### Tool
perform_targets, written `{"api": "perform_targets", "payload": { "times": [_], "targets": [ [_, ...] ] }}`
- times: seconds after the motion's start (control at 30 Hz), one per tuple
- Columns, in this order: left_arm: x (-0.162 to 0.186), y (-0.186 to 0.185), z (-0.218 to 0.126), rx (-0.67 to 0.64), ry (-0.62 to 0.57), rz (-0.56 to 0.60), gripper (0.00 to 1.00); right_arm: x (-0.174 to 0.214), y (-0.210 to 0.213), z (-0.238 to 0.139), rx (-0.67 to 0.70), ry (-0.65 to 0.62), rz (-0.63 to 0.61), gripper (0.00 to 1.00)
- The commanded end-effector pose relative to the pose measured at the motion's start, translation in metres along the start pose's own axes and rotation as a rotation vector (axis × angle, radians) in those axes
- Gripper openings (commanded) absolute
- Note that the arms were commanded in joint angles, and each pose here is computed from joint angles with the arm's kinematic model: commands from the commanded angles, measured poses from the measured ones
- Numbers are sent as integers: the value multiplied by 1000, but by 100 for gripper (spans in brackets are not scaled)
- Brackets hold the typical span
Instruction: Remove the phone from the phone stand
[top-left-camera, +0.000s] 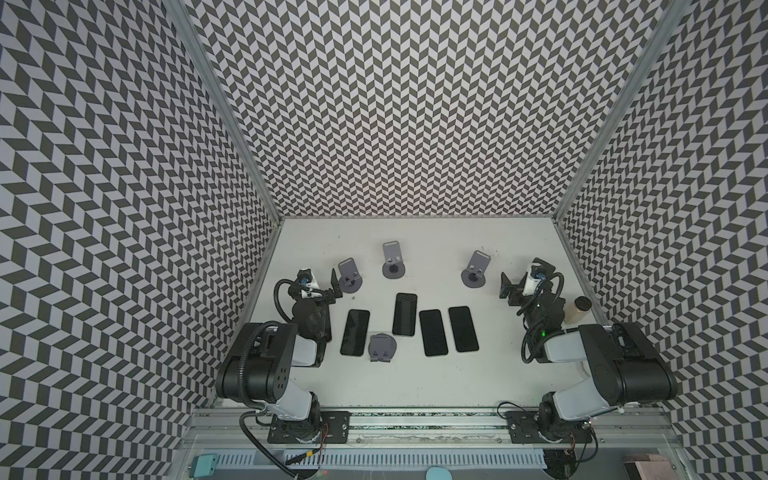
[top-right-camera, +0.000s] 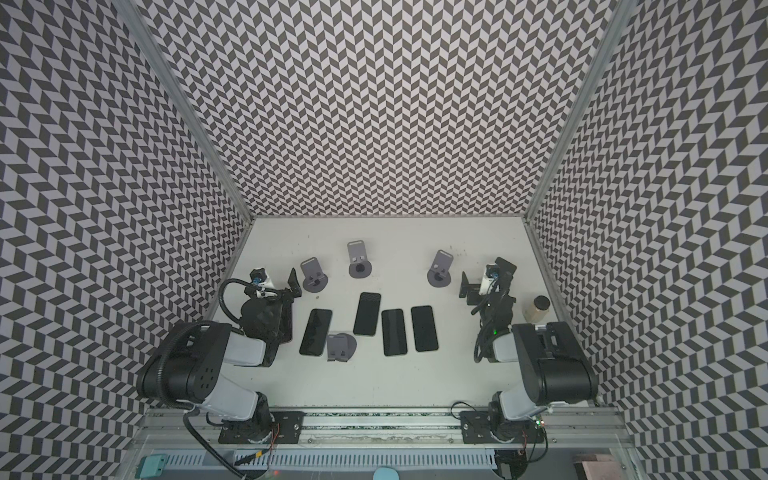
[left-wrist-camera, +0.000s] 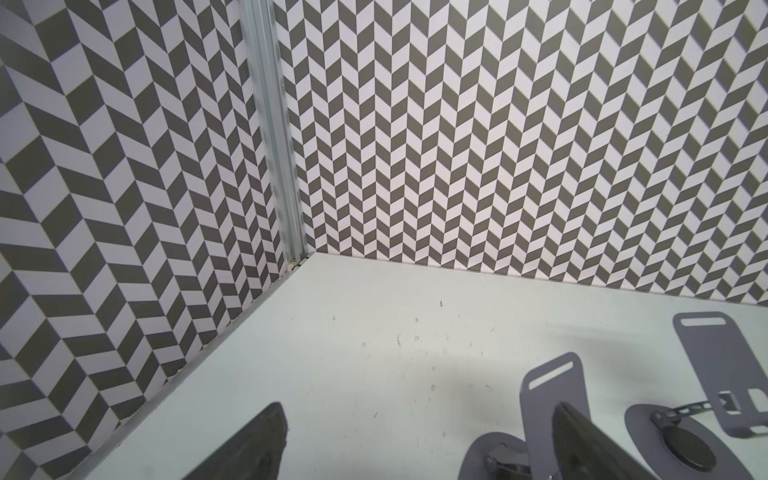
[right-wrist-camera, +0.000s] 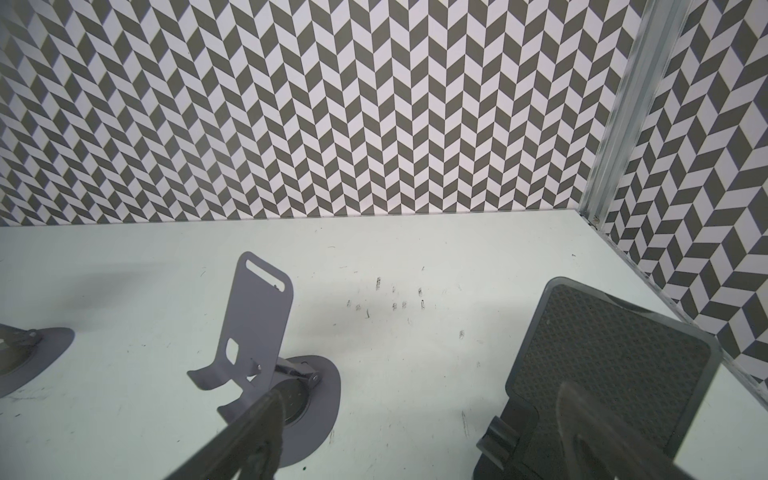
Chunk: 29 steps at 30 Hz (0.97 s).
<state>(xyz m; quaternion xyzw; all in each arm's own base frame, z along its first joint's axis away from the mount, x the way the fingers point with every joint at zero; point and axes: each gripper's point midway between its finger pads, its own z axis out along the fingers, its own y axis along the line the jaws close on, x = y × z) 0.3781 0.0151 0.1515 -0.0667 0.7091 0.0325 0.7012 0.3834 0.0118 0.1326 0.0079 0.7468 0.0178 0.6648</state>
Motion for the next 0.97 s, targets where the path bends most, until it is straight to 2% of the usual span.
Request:
{"api": "perform_targets", "payload": {
  "times": [0.0, 0.93],
  "targets": [
    [4, 9, 1, -51, 14, 20, 100, -19, -1, 3, 3, -72, 10, 99],
    [4, 8, 1, -42, 16, 20, 100, -20, 0, 2, 1, -76, 6, 99]
  ]
}}
